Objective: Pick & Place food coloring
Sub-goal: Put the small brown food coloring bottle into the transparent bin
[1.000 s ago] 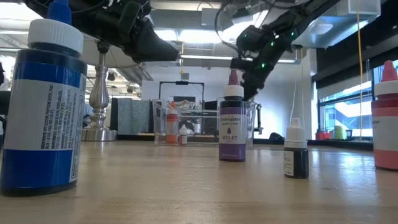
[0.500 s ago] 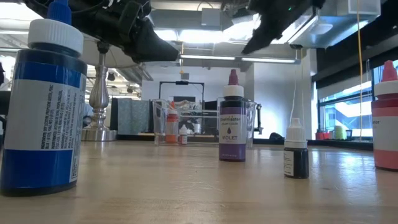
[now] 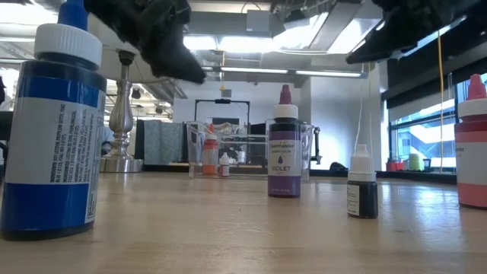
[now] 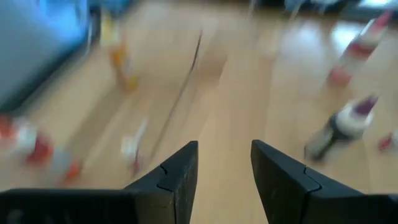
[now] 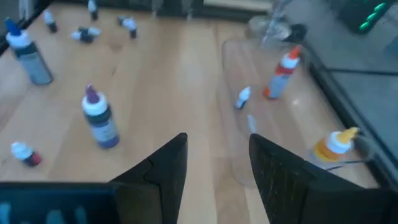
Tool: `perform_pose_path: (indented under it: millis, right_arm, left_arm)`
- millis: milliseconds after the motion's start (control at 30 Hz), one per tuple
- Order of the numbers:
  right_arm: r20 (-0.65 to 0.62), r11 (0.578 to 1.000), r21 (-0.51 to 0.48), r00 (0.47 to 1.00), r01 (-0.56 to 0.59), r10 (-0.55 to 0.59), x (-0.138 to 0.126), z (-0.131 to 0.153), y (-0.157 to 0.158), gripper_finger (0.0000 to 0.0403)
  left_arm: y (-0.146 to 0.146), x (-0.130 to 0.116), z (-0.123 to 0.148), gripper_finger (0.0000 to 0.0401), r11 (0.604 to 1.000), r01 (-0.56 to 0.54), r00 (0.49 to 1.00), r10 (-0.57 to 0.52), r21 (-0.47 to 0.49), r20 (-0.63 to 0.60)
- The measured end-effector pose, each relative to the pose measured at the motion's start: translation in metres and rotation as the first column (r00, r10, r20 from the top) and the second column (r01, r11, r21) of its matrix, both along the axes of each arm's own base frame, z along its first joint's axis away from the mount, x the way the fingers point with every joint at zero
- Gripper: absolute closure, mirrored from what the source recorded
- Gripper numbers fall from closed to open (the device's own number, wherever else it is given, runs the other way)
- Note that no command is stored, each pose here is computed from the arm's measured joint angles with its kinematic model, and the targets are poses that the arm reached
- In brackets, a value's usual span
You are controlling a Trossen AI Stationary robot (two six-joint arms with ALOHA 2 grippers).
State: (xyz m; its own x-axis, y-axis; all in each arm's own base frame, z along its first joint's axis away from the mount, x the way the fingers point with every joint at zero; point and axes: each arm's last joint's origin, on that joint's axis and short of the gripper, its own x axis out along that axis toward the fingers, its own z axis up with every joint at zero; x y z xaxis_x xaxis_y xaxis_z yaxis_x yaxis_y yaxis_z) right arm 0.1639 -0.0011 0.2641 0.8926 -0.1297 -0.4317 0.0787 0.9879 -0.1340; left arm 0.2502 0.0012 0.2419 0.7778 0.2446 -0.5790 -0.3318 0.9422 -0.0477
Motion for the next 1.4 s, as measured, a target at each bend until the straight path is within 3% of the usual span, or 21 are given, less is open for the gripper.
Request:
perform_pose_path:
  millis: [167,300,433,667,933,1233,1400]
  right_arm:
    - [0.075,1.0,0.0,0.997,-0.019,0.019,-0.007,-0.006,0.003,0.0228]
    - [0.067,1.0,-0.004,0.997,-0.021,0.022,-0.007,-0.019,0.003,0.0228]
    - [0.031,1.0,-0.003,0.999,-0.02,0.02,-0.007,-0.035,0.003,0.0228]
    - [0.038,1.0,-0.002,0.999,-0.022,0.022,-0.007,-0.046,0.003,0.0228]
    - [0.037,1.0,-0.002,0.999,-0.022,0.022,-0.007,-0.046,0.003,0.0228]
    - [0.036,0.999,0.004,0.999,-0.032,0.032,-0.007,-0.046,0.004,0.0228]
    - [0.037,0.999,0.004,0.999,-0.032,0.032,-0.007,-0.046,0.004,0.0228]
  left_arm:
    - [-0.003,-0.006,0.016,0.0257,0.97,-0.193,0.956,0.152,-0.15,-0.253]
    - [-0.013,-0.012,0.011,0.0257,0.92,-0.342,0.877,0.239,-0.192,-0.417]
    - [-0.029,-0.016,-0.003,0.0258,0.858,-0.449,0.796,0.258,-0.249,-0.547]
    - [-0.048,-0.026,-0.023,0.0257,0.723,-0.672,0.585,0.382,-0.163,-0.715]
    - [-0.072,-0.02,-0.048,0.0258,0.643,-0.75,0.451,0.323,-0.157,-0.832]
    - [-0.088,-0.017,-0.068,0.0257,0.624,-0.776,0.358,0.318,-0.091,-0.878]
    - [-0.094,-0.018,-0.071,0.0257,0.614,-0.786,0.34,0.33,-0.073,-0.88]
